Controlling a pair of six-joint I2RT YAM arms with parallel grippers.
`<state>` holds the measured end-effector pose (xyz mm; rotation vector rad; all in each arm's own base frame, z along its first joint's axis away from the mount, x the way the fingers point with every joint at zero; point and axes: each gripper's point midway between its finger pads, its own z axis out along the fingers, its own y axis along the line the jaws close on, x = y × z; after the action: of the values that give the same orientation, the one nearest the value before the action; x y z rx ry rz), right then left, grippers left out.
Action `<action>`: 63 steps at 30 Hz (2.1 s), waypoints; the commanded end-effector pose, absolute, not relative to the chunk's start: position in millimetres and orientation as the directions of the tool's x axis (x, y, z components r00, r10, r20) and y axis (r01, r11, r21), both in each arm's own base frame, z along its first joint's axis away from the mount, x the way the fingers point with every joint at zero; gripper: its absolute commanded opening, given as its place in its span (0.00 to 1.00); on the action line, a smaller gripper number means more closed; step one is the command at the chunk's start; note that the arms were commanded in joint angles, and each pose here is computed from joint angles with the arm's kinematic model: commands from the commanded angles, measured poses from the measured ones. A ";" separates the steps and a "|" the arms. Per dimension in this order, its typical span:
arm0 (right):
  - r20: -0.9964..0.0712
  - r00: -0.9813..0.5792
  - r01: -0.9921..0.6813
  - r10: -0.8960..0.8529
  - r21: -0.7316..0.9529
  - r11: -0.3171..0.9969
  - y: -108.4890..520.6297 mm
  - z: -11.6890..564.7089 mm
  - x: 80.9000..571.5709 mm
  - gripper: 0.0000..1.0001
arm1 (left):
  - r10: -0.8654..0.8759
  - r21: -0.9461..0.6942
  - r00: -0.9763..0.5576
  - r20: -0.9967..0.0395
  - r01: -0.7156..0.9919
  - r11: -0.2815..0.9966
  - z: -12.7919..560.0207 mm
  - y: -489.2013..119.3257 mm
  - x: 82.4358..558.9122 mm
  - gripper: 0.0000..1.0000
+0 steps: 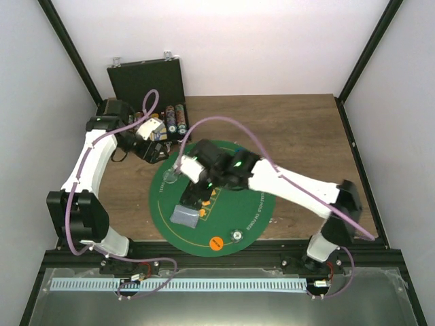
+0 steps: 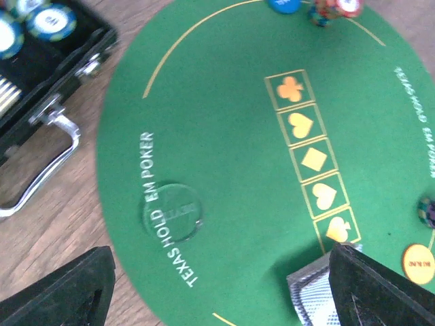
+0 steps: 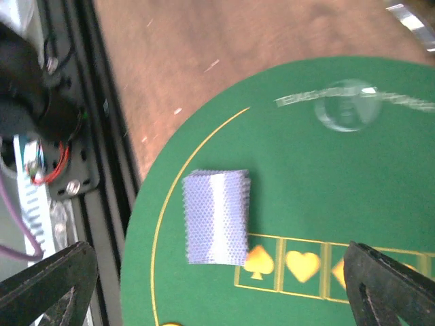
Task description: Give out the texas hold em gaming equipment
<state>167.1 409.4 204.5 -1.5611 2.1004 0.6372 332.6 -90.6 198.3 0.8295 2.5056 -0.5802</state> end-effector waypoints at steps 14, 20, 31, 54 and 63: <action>-0.638 -0.746 -0.582 -0.190 0.487 0.651 300.2 259.6 258.9 1.00 | 0.924 -0.064 -0.043 -0.380 0.998 0.020 157.7 -172.2 174.7 0.87; -0.616 -0.771 -0.551 -0.164 0.515 0.656 296.5 252.1 254.6 1.00 | 0.946 -0.048 0.058 -0.318 0.996 -0.078 122.6 -172.8 163.2 1.00; -0.589 -0.796 -0.513 -0.137 0.537 0.670 290.8 238.6 249.1 1.00 | 0.956 0.110 0.202 -0.213 0.977 -0.182 61.1 -184.7 182.6 1.00; -0.557 -0.817 -0.495 -0.153 0.539 0.681 293.9 221.6 251.6 1.00 | 0.962 0.047 0.189 -0.195 0.982 -0.184 12.1 -178.6 170.4 0.68; -0.574 -0.812 -0.472 -0.110 0.532 0.703 288.5 230.4 258.7 1.00 | 0.961 0.027 0.108 -0.256 0.994 -0.104 44.4 -182.4 164.4 0.44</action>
<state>249.8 289.9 212.5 -0.4867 2.4513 0.9389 166.2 -176.0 24.7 2.2540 1.9335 -0.1998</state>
